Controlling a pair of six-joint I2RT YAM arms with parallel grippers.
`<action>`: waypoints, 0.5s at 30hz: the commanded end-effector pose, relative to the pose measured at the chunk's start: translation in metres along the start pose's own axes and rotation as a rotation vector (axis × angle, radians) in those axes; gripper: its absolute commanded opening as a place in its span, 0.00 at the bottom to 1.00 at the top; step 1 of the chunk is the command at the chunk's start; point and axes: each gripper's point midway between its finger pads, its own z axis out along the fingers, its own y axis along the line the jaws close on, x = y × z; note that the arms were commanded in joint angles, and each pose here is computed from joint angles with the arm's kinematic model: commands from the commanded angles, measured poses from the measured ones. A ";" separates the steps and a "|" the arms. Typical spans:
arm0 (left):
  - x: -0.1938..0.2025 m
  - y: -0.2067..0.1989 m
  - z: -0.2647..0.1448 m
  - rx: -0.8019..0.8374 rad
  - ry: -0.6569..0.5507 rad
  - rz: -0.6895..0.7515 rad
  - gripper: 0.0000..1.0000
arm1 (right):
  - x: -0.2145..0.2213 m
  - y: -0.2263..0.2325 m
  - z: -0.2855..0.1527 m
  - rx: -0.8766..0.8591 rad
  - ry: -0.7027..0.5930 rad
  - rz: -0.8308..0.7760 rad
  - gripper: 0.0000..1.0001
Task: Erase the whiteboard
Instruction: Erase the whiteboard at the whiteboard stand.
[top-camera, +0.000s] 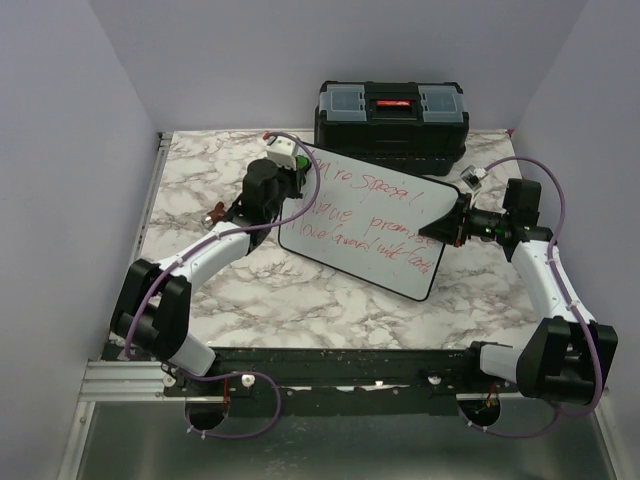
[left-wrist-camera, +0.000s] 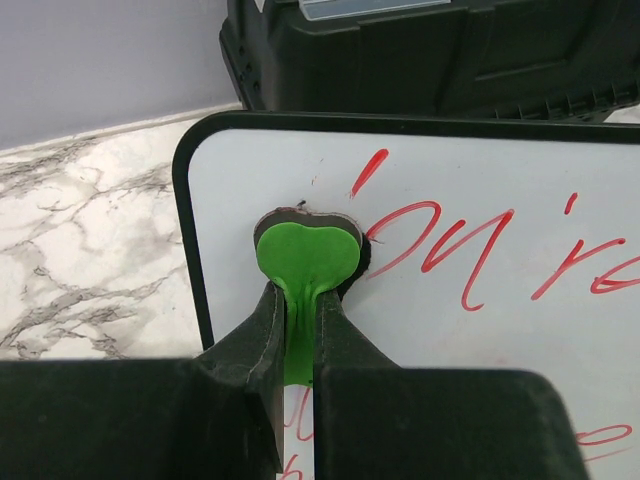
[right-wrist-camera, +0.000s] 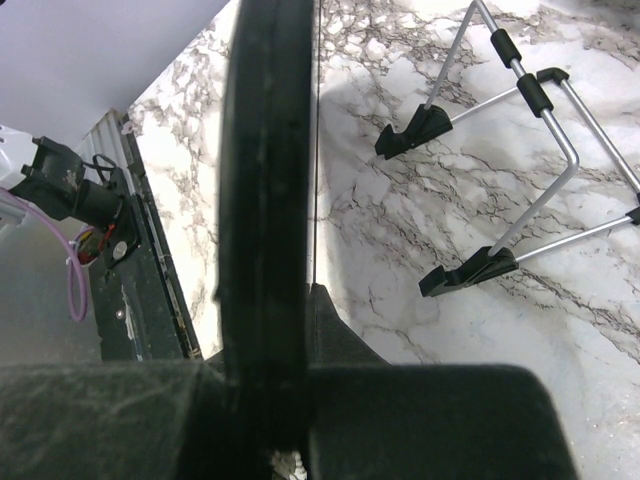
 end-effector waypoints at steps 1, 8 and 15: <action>0.020 -0.008 0.002 0.052 0.092 0.030 0.00 | -0.009 0.007 0.002 -0.049 -0.026 -0.157 0.01; -0.031 -0.023 0.011 0.109 0.035 0.029 0.00 | -0.010 0.008 0.001 -0.045 -0.026 -0.162 0.01; -0.040 -0.021 0.015 0.089 0.094 0.075 0.00 | -0.009 0.008 0.001 -0.048 -0.026 -0.161 0.01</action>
